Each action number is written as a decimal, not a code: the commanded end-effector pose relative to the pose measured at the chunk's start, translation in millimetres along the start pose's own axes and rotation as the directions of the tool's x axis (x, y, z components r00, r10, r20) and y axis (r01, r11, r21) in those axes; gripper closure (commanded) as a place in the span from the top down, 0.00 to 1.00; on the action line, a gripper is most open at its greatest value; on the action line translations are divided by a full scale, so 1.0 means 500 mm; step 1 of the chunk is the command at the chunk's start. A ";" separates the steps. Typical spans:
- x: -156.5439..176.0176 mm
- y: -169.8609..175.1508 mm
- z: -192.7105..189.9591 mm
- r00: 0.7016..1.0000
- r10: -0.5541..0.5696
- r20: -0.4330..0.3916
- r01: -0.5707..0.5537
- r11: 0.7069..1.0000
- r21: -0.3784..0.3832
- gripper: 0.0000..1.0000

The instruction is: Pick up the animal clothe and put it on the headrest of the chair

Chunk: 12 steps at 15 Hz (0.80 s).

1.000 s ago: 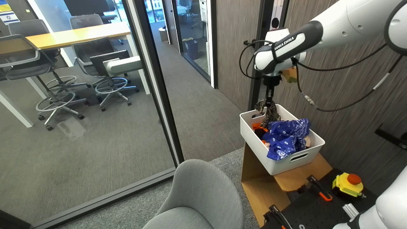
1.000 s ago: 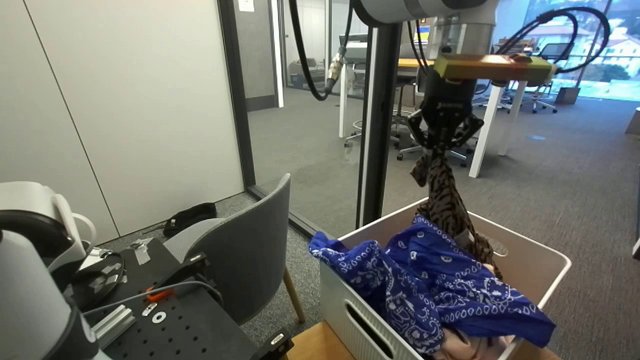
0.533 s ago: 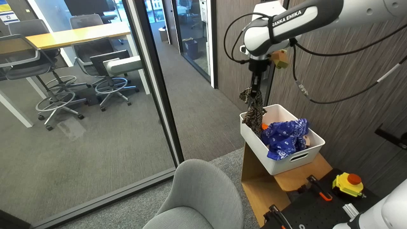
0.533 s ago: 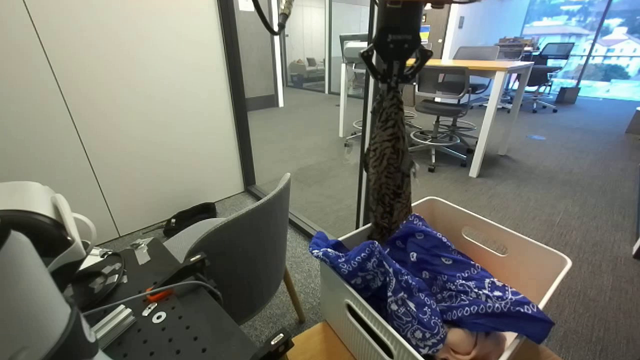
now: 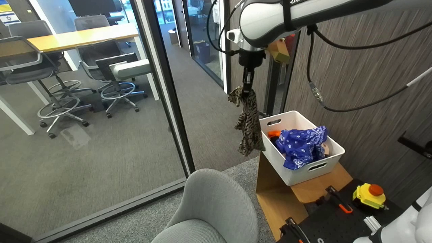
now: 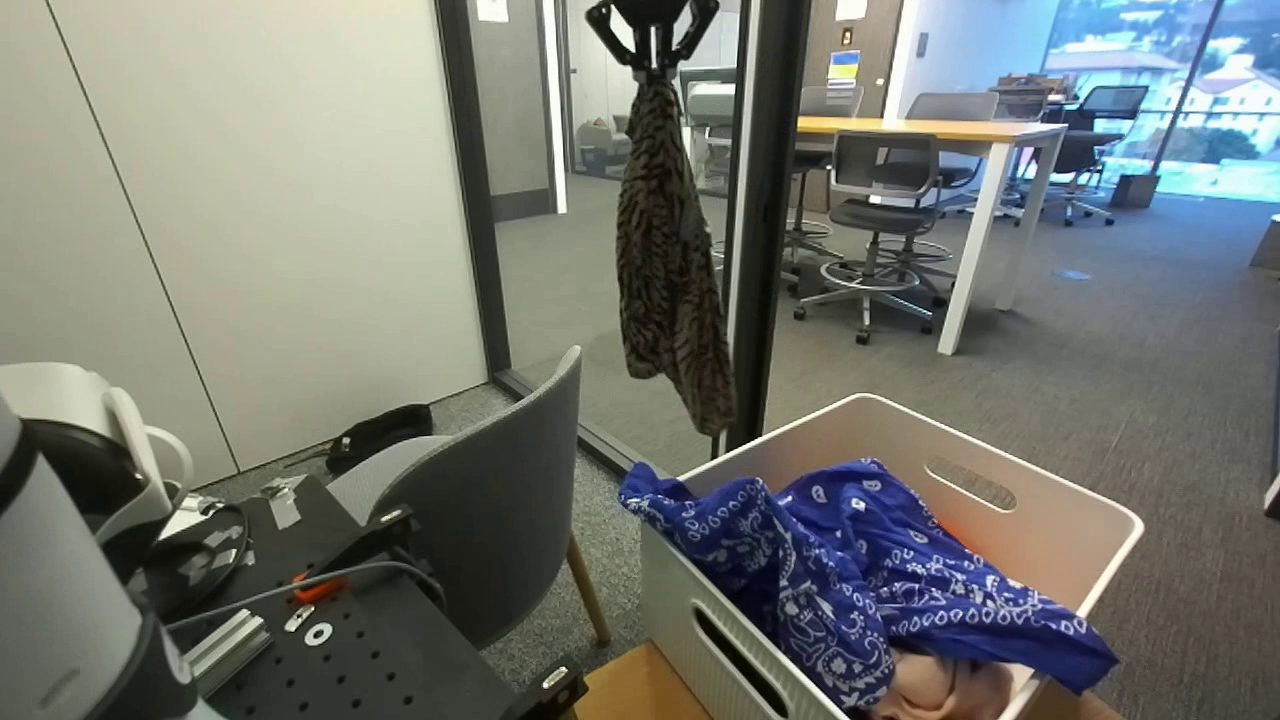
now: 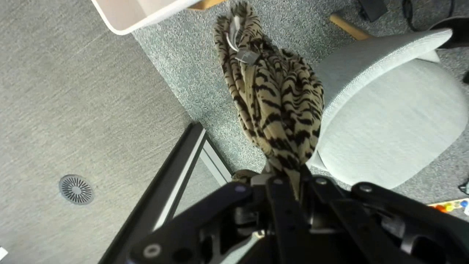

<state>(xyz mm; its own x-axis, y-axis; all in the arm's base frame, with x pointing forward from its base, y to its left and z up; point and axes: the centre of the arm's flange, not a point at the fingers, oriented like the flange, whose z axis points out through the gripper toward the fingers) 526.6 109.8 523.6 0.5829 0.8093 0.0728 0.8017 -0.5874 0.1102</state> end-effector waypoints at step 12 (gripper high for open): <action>0.041 -0.140 0.127 0.994 -0.113 0.008 0.113 0.993 0.020 0.07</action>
<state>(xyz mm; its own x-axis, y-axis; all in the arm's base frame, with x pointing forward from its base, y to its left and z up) 498.9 168.3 461.7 0.5039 0.8631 0.0351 0.8592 -0.5050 0.0827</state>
